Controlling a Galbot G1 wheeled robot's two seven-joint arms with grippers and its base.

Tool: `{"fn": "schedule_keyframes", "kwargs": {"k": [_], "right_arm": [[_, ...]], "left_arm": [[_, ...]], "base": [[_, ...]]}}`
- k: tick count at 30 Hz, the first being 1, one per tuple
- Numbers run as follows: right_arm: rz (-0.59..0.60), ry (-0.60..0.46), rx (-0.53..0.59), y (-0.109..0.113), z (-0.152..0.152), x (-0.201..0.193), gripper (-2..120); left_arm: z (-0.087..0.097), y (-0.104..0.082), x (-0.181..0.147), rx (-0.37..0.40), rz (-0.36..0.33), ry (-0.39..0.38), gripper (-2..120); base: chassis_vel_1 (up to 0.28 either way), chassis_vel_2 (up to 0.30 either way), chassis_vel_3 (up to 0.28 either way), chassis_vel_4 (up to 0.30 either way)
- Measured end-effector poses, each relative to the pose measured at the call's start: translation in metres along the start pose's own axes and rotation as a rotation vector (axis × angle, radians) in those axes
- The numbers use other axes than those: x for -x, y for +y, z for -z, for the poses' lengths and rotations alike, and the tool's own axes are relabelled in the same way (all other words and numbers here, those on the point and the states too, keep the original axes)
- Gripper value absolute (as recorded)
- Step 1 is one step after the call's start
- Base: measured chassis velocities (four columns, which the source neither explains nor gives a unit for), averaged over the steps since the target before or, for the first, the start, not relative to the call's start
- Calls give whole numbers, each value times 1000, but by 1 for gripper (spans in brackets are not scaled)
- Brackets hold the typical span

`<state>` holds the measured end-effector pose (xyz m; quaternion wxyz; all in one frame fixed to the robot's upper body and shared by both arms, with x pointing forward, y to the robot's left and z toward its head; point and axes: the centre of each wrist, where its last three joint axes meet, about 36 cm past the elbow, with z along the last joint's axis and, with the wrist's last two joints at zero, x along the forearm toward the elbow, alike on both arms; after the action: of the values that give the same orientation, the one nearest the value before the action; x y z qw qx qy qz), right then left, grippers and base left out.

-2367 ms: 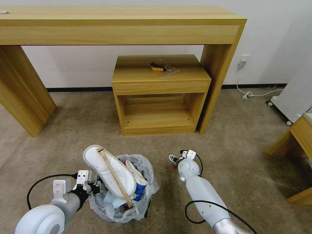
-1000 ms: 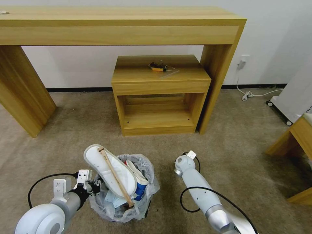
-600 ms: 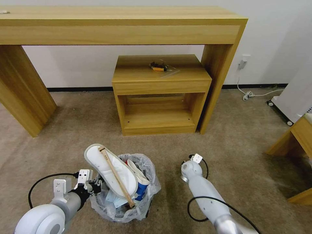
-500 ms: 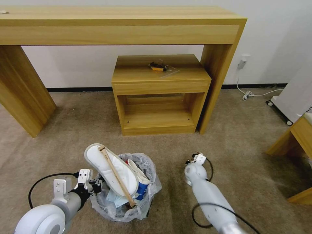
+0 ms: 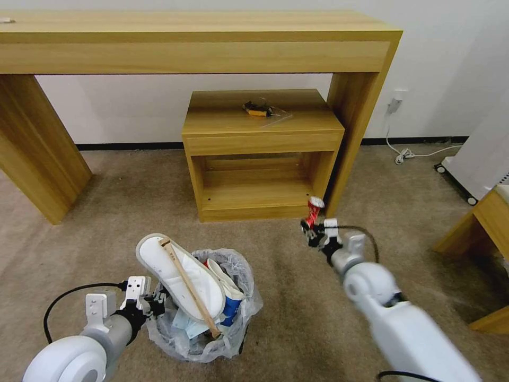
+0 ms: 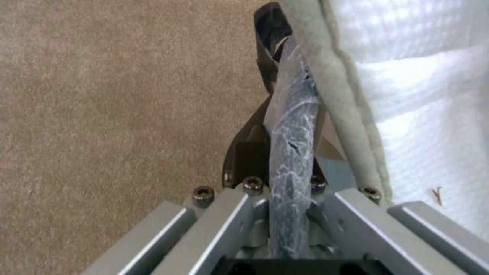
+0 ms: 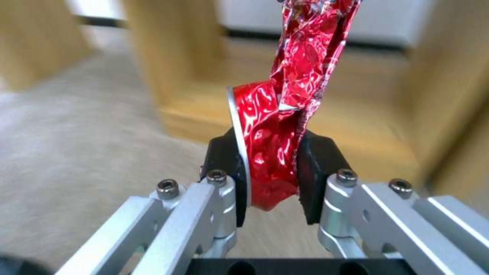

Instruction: Pick up the trash bin and place the garbage on the floor into it.

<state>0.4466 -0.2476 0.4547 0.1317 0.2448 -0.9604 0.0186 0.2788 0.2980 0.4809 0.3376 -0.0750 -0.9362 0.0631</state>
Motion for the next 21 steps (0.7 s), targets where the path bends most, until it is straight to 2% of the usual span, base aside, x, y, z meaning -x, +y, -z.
{"fn": "schedule_keyframes", "kwargs": {"k": [2,3,5,7,8,10,13,15,19,21], "right_arm": [[153,-24,-83,8,28,-1,18],[153,-24,-83,8,28,-1,18],[253,-28,-138,13,43,-3,18],[403,-22,-235,21,65,-4,18],[403,-22,-235,21,65,-4,18],[528,-14,-333,31,81,-1,18],[599,-9,-393,43,89,3,18],[685,9,-438,62,94,11,18],[749,35,-469,78,97,23,18],[795,83,-498,88,96,38,18]], "left_arm": [[1,-1,0,0,3,-1,0],[1,-1,0,0,3,-1,0],[2,-1,0,1,6,-1,0],[3,0,-1,5,9,0,0],[3,0,-1,5,9,0,0],[5,0,-1,7,12,0,0],[7,0,1,2,17,0,0],[11,0,3,-4,17,0,0],[15,3,7,-2,17,0,0],[18,7,9,3,22,1,0]], "base": [[0,0,0,0],[0,0,0,0],[0,0,0,0],[0,0,0,0],[0,0,0,0],[0,0,0,0],[0,0,0,0],[0,0,0,0],[0,0,0,0],[0,0,0,0]]}}
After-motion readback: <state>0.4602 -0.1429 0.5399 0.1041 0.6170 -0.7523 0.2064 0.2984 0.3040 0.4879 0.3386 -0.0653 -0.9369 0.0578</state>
